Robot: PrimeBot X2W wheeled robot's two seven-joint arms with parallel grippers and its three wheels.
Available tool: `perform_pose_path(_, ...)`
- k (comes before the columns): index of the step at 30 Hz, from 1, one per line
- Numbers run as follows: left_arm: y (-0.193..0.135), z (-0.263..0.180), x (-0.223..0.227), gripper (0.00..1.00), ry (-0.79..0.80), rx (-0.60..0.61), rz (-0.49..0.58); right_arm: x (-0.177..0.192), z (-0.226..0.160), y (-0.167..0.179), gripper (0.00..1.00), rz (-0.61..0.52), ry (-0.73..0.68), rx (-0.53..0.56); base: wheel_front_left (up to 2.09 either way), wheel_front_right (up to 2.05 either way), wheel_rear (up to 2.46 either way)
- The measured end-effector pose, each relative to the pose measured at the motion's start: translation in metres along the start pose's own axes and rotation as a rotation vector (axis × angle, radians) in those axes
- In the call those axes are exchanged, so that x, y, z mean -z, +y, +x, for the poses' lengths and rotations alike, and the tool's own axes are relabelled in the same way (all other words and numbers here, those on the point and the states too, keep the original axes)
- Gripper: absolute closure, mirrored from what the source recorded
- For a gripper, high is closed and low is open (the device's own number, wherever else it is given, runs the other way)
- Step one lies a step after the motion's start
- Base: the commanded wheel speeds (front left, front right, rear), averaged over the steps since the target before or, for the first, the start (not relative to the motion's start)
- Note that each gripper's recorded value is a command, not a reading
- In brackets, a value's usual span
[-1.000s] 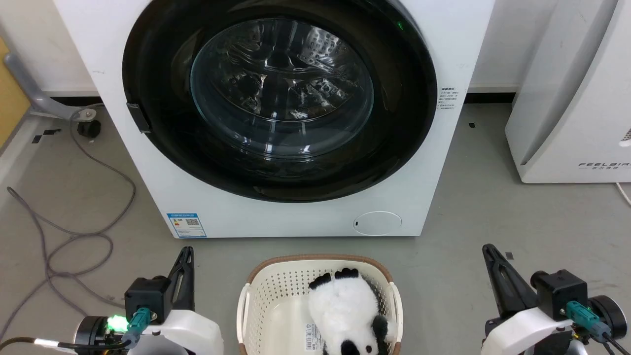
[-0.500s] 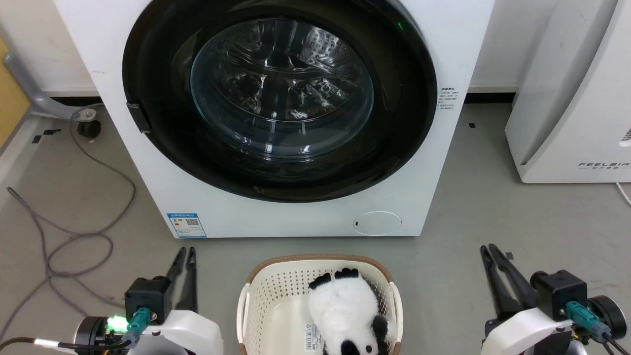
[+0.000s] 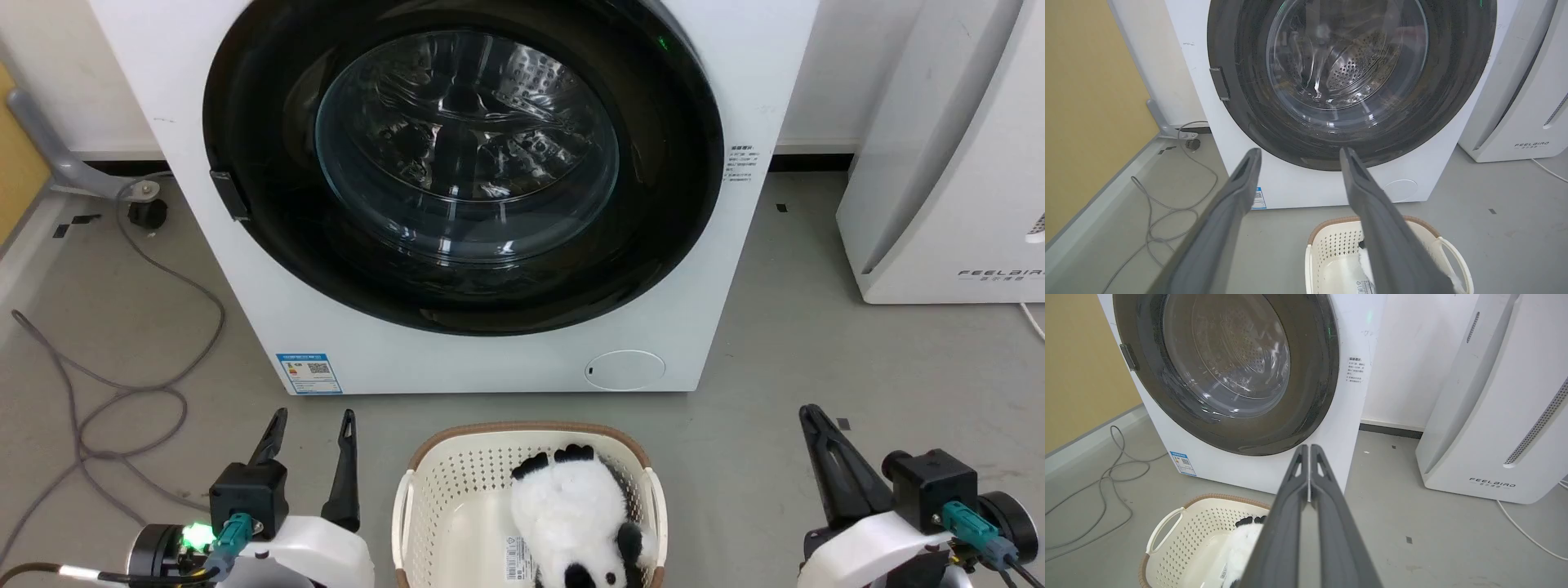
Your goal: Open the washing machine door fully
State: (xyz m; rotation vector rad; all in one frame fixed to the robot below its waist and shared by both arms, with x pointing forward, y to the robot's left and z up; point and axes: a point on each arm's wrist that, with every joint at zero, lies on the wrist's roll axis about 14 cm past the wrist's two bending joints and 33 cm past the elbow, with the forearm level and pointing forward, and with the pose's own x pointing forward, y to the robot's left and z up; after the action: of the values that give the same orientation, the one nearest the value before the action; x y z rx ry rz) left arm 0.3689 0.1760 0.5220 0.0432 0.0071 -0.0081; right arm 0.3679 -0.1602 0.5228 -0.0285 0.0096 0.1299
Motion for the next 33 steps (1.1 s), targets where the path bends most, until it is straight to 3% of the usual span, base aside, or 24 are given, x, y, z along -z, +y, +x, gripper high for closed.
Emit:
perform_pose_path(17, -0.006, 0.001, 0.002, 0.00, -0.015, 0.020, -0.028, 0.008, -0.001, -0.008, 1.00, 0.163, -0.013, 0.030, 0.00, 0.00, 0.00)
perform_pose_path(27, -0.008, 0.003, 0.008, 0.00, -0.007, 0.026, -0.050, 0.010, 0.010, -0.019, 1.00, 0.374, -0.040, 0.067, 0.00, 0.00, 0.00)
perform_pose_path(33, -0.009, 0.005, 0.010, 0.00, -0.007, 0.030, -0.060, 0.000, 0.025, -0.028, 1.00, 0.577, -0.099, 0.092, 0.00, 0.00, 0.00)
